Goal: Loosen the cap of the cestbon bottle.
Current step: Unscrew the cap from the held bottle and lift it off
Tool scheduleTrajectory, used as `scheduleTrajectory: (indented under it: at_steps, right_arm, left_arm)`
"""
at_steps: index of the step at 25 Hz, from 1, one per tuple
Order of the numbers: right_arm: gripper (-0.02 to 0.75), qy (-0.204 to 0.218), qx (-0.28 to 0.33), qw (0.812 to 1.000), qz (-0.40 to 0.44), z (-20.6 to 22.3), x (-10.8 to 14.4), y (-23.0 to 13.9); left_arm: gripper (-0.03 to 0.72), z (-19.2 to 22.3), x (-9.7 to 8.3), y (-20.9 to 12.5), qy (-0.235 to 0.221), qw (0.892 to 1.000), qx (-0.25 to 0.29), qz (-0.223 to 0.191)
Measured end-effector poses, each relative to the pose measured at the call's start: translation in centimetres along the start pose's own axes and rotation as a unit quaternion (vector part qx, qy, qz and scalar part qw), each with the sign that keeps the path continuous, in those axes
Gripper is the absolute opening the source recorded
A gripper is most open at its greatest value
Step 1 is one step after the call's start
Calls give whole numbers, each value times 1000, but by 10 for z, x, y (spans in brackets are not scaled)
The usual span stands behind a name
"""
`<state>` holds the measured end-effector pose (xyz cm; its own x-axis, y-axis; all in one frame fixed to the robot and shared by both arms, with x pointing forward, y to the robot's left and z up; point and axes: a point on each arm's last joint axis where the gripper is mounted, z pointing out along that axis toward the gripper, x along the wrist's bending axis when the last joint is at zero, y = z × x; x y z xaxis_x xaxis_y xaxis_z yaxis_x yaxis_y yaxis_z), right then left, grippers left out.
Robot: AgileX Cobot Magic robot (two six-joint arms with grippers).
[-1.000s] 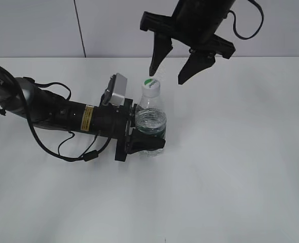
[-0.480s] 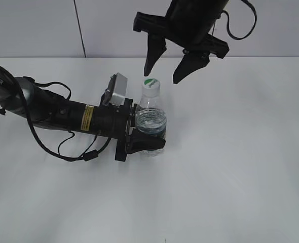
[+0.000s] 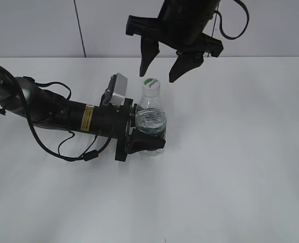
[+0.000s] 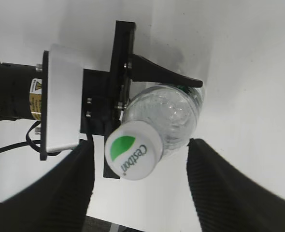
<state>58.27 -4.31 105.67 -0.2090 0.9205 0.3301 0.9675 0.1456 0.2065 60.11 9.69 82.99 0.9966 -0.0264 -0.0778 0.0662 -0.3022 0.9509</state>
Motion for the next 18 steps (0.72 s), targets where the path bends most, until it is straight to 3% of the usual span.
scheduleTrajectory:
  at_steps: [18]
  right_arm:
    - [461, -21, 24, 999, -10, 22, 9, -7]
  left_arm:
    - [414, 0, 1, 0, 3, 1000, 3, 1]
